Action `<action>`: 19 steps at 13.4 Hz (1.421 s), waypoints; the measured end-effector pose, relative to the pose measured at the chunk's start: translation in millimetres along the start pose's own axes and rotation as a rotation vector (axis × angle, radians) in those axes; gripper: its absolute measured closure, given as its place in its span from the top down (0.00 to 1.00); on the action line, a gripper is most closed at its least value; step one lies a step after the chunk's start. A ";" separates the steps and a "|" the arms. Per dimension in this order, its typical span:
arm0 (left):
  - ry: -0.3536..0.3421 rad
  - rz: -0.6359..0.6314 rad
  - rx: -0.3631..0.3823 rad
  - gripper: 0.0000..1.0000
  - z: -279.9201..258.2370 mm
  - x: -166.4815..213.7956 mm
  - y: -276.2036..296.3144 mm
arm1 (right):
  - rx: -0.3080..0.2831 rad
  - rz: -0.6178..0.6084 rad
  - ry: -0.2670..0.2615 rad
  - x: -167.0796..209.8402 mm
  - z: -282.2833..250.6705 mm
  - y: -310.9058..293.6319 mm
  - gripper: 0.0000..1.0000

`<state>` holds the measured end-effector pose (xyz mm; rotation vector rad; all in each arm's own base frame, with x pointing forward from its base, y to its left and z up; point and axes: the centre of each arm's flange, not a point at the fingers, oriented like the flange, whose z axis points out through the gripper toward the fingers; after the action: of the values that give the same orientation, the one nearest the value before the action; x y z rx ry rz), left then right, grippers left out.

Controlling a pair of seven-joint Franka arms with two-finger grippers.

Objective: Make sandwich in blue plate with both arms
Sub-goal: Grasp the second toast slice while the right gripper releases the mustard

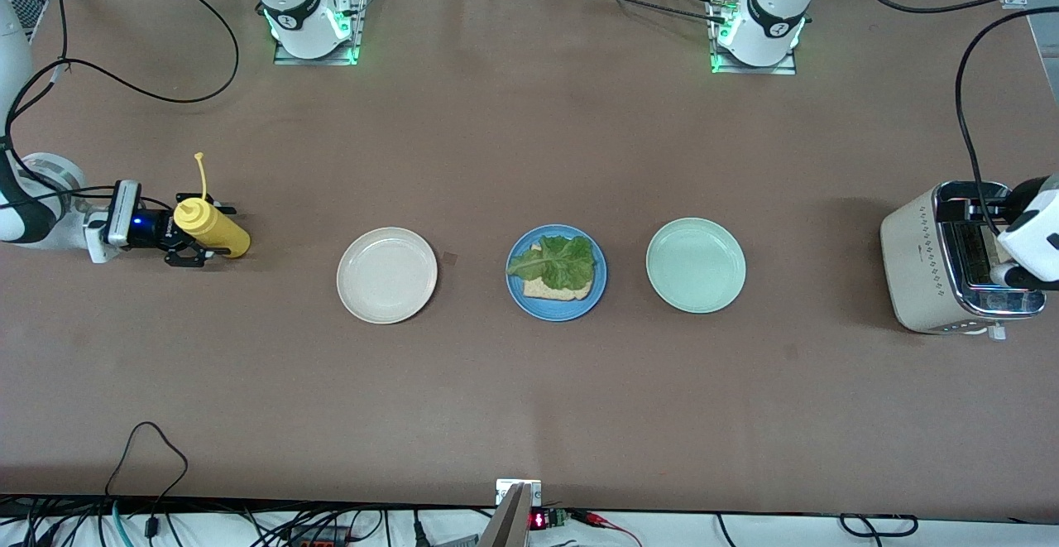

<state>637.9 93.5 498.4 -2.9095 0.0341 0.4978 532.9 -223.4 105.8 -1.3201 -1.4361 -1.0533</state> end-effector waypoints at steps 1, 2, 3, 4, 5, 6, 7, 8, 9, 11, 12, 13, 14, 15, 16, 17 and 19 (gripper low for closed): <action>0.000 -0.013 0.012 1.00 9.8 4.7 -10.8 | -0.003 0.000 -0.003 -0.4 -2.7 -0.3 1.00; 0.013 -0.028 0.039 1.00 23.2 10.8 -24.5 | -0.009 0.001 -0.010 -1.0 -7.2 -0.7 1.00; 0.025 -0.037 0.059 1.00 35.3 15.1 -35.6 | -0.016 0.000 -0.018 -1.5 -12.9 -0.9 1.00; 0.037 -0.046 0.069 1.00 48.1 18.2 -47.3 | -0.025 -0.001 -0.029 -1.7 -21.0 -1.0 1.00; 0.048 -0.049 0.065 1.00 62.7 19.8 -60.7 | -0.037 -0.002 -0.042 -1.7 -31.8 -1.4 1.00; 0.061 -0.043 0.059 1.00 77.9 20.4 -75.0 | -0.051 -0.010 -0.058 0.2 -45.3 -0.5 1.00; 0.077 -0.034 0.053 1.00 93.0 20.1 -88.9 | -0.062 -0.025 -0.077 5.5 -60.0 2.6 1.00; 0.093 -0.019 0.049 0.96 107.2 18.7 -101.7 | -0.068 -0.046 -0.099 15.0 -75.5 7.9 1.00; 0.106 -0.002 0.046 0.96 119.0 17.1 -112.0 | -0.070 -0.064 -0.127 28.5 -90.5 14.0 1.00; 0.112 0.014 0.039 0.92 135.7 12.3 -125.4 | -0.063 -0.066 -0.191 66.6 -118.2 24.7 1.00; 0.110 0.017 0.036 0.82 142.7 9.6 -129.3 | -0.057 -0.049 -0.225 90.5 -130.4 28.3 1.00; 0.105 0.018 0.032 0.71 148.5 7.1 -131.7 | -0.056 -0.029 -0.258 116.2 -141.2 31.0 1.00; 0.100 0.021 0.030 0.65 152.2 5.3 -132.0 | -0.060 -0.012 -0.287 141.1 -150.0 32.8 1.00; 0.093 0.025 0.025 0.64 155.9 3.5 -131.7 | -0.067 0.006 -0.314 166.0 -157.4 33.6 1.00; 0.084 0.026 0.016 0.57 161.1 1.4 -132.0 | -0.074 0.025 -0.337 188.8 -162.6 33.7 1.00; 0.077 0.024 0.001 0.57 166.9 -0.6 -133.5 | -0.083 0.050 -0.357 209.2 -165.6 34.4 1.00; 0.076 0.020 -0.015 0.41 174.1 -3.0 -137.3 | -0.092 0.097 -0.402 250.3 -162.3 40.6 1.00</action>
<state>585.5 261.3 363.2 -2.9443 0.0707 0.3915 575.3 -318.1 388.5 -1.7226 -1.6071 -0.8281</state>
